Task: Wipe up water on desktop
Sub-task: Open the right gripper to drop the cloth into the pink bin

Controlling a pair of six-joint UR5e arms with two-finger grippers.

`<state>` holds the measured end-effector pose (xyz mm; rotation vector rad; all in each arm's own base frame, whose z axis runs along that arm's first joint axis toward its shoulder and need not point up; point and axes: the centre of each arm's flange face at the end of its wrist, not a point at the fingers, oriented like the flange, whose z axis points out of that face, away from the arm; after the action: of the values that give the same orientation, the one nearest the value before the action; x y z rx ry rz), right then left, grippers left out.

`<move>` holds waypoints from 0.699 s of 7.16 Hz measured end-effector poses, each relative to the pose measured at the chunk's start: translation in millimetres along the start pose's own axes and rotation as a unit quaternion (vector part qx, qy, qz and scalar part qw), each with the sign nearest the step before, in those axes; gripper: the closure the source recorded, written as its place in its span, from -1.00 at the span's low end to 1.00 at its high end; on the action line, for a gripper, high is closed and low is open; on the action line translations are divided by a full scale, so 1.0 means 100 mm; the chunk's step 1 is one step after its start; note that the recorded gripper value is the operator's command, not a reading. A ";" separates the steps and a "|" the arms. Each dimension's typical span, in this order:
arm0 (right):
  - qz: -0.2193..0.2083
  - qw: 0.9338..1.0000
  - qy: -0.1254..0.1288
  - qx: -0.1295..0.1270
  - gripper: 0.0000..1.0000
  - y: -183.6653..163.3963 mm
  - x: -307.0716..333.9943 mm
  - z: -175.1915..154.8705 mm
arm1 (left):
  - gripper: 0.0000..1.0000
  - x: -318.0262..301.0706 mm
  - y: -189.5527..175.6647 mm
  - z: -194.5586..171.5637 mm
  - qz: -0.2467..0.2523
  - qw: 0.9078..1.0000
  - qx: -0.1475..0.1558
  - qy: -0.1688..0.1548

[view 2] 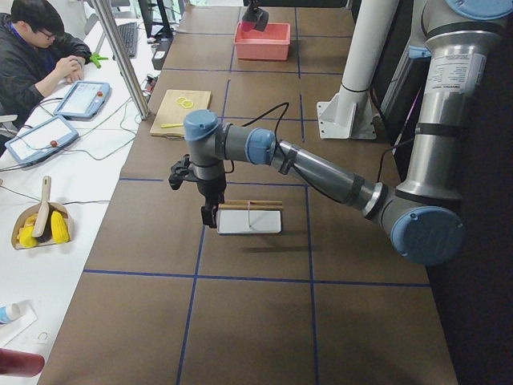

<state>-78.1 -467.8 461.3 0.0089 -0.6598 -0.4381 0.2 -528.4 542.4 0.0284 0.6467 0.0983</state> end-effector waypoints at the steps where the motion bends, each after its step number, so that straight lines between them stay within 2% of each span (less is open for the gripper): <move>1: 0.007 1.000 -0.001 -0.010 -0.35 0.06 0.07 0.09 | -1.00 -0.11 -0.02 0.11 -0.003 1.000 -0.002 0.001; 2: 0.014 1.000 -0.004 -0.018 -0.99 0.07 0.12 0.17 | -1.00 -0.16 -0.03 0.16 -0.005 1.000 -0.003 0.004; 5: 0.024 0.999 -0.018 -0.024 -1.00 0.06 0.18 0.25 | -1.00 -0.18 -0.03 0.18 -0.007 1.000 -0.004 0.010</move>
<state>-78.0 -466.6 492.4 -0.0613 -0.6837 -0.4081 -3.4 -532.8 567.6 0.0143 0.6671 0.0871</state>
